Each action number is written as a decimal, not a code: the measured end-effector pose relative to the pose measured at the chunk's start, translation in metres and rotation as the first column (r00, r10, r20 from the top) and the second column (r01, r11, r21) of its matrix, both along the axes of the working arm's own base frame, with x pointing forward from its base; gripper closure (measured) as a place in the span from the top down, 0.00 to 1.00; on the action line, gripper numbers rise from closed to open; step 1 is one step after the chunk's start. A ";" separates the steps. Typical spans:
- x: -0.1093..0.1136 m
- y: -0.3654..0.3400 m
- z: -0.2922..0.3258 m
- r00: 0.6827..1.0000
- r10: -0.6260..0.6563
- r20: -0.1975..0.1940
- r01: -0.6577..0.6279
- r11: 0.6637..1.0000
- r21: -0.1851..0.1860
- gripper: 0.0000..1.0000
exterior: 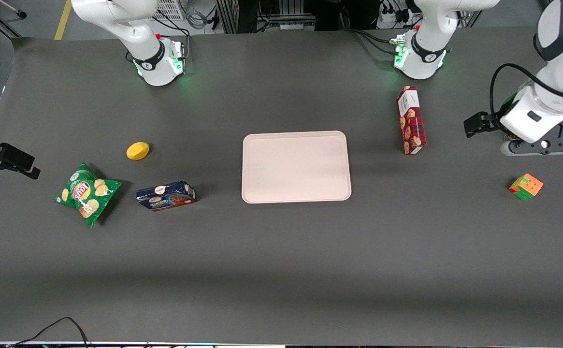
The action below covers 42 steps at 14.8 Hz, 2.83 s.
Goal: Place red cookie box on tray
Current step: 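Move the open left gripper over the red plaid shortbread box, then lower the left gripper around the box and close on it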
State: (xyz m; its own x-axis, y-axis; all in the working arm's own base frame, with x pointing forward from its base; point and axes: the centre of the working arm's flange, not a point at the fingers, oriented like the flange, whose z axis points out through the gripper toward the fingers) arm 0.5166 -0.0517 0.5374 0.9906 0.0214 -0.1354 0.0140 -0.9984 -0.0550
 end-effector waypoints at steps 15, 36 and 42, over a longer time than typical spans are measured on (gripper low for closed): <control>-0.118 -0.002 -0.180 0.996 0.064 0.061 -0.064 0.998 0.000 1.00; -0.163 -0.033 -0.310 0.990 0.064 -0.130 -0.064 0.998 0.002 1.00; -0.182 -0.030 -0.334 0.989 0.058 -0.134 -0.058 0.998 0.005 1.00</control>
State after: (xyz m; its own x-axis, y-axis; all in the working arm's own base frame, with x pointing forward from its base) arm 0.3342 -0.0820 0.2035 0.9605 0.0781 -0.2671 0.0640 -0.9961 -0.0610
